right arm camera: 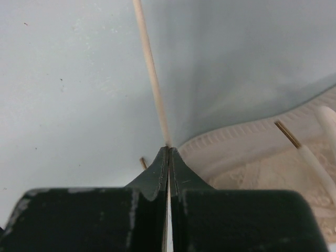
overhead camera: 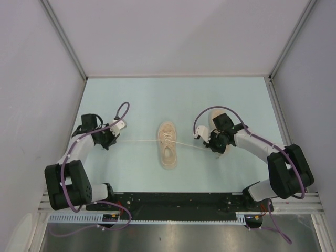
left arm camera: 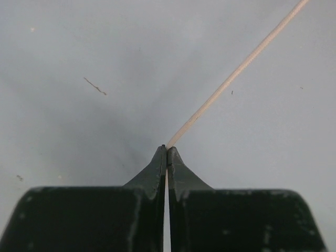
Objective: Tie the shoes
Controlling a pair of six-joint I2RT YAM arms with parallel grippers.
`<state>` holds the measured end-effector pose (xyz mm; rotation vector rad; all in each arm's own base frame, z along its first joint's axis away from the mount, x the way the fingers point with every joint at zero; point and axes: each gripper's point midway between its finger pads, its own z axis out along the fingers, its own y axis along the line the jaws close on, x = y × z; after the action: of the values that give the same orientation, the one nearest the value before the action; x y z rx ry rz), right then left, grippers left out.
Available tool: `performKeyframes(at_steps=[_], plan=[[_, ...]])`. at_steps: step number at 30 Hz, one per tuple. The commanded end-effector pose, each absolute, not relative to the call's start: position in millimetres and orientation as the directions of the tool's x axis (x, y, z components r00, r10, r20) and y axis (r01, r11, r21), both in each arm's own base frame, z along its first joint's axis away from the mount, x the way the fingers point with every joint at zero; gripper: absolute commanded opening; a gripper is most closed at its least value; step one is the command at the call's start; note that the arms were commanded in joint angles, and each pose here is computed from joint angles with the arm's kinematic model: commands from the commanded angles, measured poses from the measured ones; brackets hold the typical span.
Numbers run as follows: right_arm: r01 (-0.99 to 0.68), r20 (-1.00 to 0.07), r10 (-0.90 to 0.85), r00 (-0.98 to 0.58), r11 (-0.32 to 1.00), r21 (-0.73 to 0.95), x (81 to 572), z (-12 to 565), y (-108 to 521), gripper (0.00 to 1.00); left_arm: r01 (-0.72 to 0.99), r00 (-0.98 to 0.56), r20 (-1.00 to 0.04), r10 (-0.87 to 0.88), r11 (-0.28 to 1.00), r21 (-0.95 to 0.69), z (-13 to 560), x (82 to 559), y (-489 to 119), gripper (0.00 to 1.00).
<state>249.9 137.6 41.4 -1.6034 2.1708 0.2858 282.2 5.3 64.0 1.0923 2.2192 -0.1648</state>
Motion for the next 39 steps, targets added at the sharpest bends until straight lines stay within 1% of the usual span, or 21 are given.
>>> performKeyframes(at_steps=[1, 4, 6, 7, 8, 9, 10, 11, 12, 13, 14, 15, 17, 20, 25, 27, 33, 37, 39], plan=[[-0.942, -0.435, -0.868, -0.239, 0.316, -0.114, 255.2, 34.2, 147.0, 0.0, 0.757, -0.445, -0.547, 0.709, 0.624, 0.193, 43.3, 283.6, 12.3, 0.0], [-0.949, -0.427, -0.875, -0.227, 0.297, -0.106, 252.6, 28.1, 154.8, 0.0, 0.799, -0.429, -0.527, 0.734, 0.58, 0.158, 26.8, 273.7, -2.9, 0.0], [-0.952, -0.422, -0.878, -0.225, 0.29, -0.096, 250.0, 24.6, 158.3, 0.12, 0.824, -0.421, -0.511, 0.75, 0.552, 0.131, 20.8, 269.5, -16.6, 0.0], [-0.954, -0.425, -0.878, -0.22, 0.285, -0.094, 249.1, 24.7, 161.1, 0.18, 0.828, -0.43, -0.502, 0.75, 0.549, 0.111, 19.5, 268.8, -20.3, 0.06], [-0.957, -0.433, -0.876, -0.214, 0.278, -0.088, 247.5, 28.4, 165.4, 0.37, 0.833, -0.431, -0.508, 0.746, 0.545, 0.095, 20.6, 268.1, -25.2, 0.14], [-0.957, -0.438, -0.873, -0.214, 0.278, -0.087, 247.9, 31.5, 167.5, 0.46, 0.832, -0.434, -0.523, 0.734, 0.548, 0.079, 23.9, 268.2, -30.4, 0.31], [-0.955, -0.448, -0.867, -0.218, 0.285, -0.087, 248.9, 35.7, 169.4, 0.53, 0.834, -0.433, -0.536, 0.724, 0.547, 0.065, 28.3, 268.5, -34.0, 0.37], [-0.948, -0.47, -0.85, -0.241, 0.31, -0.076, 252.4, 43.4, 172.9, 0.62, 0.841, -0.411, -0.567, 0.714, 0.536, 0.066, 36.3, 269.4, -40.0, 0.4], [-0.943, -0.495, -0.834, -0.244, 0.323, -0.079, 255.6, 52.8, 175.2, 0.64, 0.854, -0.382, -0.585, 0.715, 0.516, 0.073, 41.9, 269.6, -43.8, 0.44], [-0.939, -0.515, -0.819, -0.254, 0.336, -0.071, 257.4, 59.3, 177.4, 0.65, 0.865, -0.359, -0.604, 0.712, 0.496, 0.071, 49.8, 266.3, -48.1, 0.46], [-0.93, -0.549, -0.786, -0.284, 0.364, -0.04, 259.1, 67.5, 180.4, 0.66, 0.885, -0.294, -0.668, 0.684, 0.459, 0.082, 66.5, 265.1, -61.1, 0.47], [-0.926, -0.582, -0.761, -0.287, 0.377, -0.036, 263.1, 79.2, 184.9, 0.68, 0.902, -0.233, -0.688, 0.687, 0.418, 0.112, 74.6, 264.0, -66.4, 0.51], [-0.927, -0.621, -0.727, -0.293, 0.375, -0.002, 262.4, 89.3, 193.3, 0.68, 0.918, -0.164, -0.738, 0.655, 0.375, 0.129, 88.5, 261.5, -80.9, 0.54], [-0.929, -0.648, -0.701, -0.298, 0.37, 0.027, 264.3, 92.9, 208.4, 0.66, 0.936, -0.085, -0.746, 0.66, 0.31, 0.167, 96.9, 265.0, -103.5, 0.53], [-0.907, -0.665, -0.64, -0.385, 0.396, 0.145, 265.5, 87.3, 229.0, 0.62, 0.966, -0.157, -0.753, 0.639, 0.256, 0.017, 82.4, 255.9, -143.1, 0.51], [-0.9, -0.665, -0.625, -0.409, 0.397, 0.18, 266.2, 81.9, 234.8, 0.6, 0.969, -0.169, -0.755, 0.634, 0.245, -0.011, 77.0, 253.2, -154.5, 0.51], [-0.868, -0.654, -0.584, -0.481, 0.419, 0.265, 266.5, 71.3, 246.1, 0.55, 0.961, -0.261, -0.715, 0.649, 0.244, -0.129, 48.1, 239.4, -167.0, 0.48], [-0.853, -0.645, -0.567, -0.512, 0.426, 0.303, 265.9, 67.0, 250.5, 0.53, 0.954, -0.283, -0.728, 0.624, 0.258, -0.15, 45.8, 243.7, -174.6, 0.47], [-0.846, -0.643, -0.558, -0.524, 0.429, 0.317, 266.3, 65.3, 252.6, 0.52, 0.952, -0.294, -0.728, 0.619, 0.262, -0.161, 44.3, 243.9, -178.2, 0.45]])
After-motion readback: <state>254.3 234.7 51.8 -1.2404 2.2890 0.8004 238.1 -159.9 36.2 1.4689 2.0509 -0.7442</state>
